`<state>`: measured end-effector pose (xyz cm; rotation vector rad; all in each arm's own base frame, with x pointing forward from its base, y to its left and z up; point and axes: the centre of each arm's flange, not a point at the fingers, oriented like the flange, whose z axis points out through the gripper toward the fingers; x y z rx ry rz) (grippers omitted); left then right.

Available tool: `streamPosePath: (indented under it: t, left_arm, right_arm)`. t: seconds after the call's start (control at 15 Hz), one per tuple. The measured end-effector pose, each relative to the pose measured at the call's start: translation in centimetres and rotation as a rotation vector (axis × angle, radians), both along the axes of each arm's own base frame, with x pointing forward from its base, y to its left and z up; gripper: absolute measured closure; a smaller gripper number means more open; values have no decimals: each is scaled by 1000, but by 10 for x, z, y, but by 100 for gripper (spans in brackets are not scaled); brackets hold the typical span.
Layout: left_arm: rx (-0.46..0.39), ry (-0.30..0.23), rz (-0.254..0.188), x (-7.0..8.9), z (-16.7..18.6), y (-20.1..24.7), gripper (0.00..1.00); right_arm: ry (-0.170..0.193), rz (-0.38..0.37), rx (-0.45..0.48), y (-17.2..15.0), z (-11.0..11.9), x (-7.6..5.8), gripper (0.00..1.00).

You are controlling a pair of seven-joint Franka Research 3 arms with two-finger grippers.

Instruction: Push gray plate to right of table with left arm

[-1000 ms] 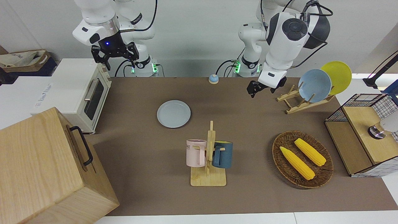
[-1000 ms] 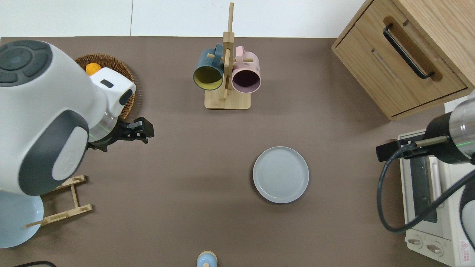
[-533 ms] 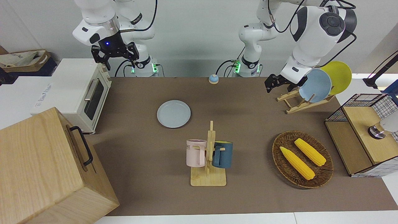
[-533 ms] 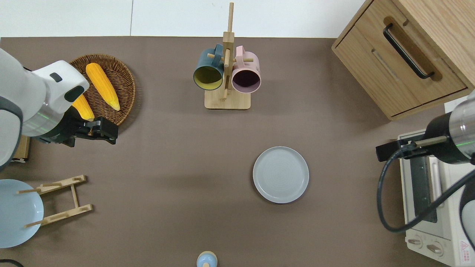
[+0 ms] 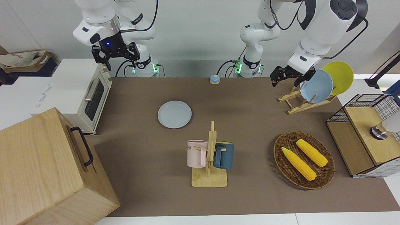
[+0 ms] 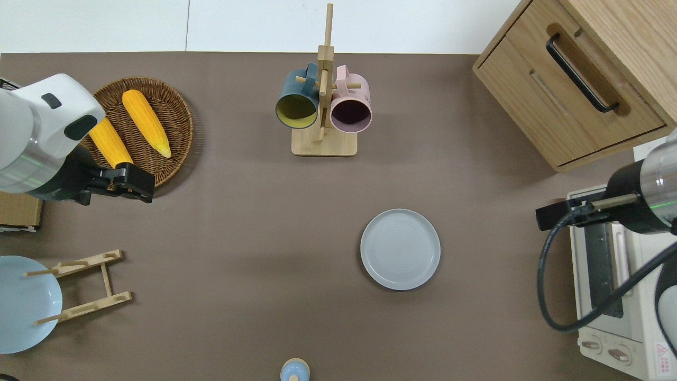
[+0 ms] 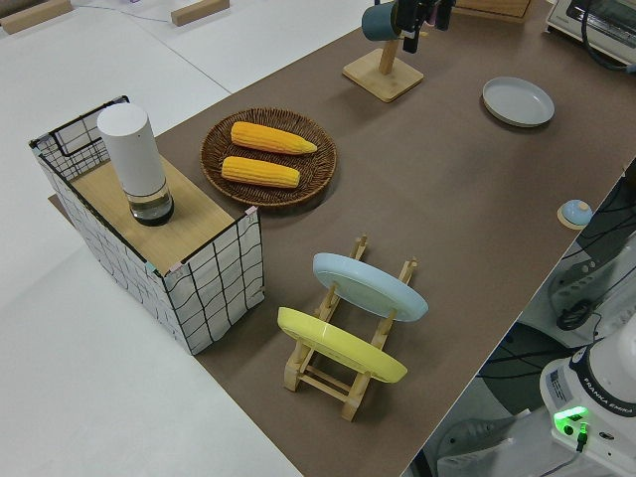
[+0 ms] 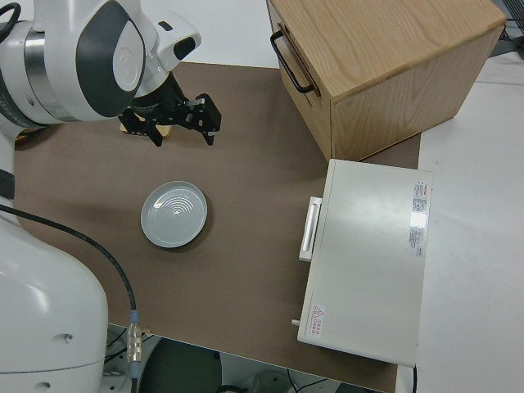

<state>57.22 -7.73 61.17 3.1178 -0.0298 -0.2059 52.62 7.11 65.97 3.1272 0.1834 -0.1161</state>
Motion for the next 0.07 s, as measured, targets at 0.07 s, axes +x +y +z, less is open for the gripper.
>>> streamPosePath:
  t: [0.07]
  left_arm:
    - [1,4,-1,-1,0,-1,0]
  right_arm:
    - [0,0,0,0,0,0,1]
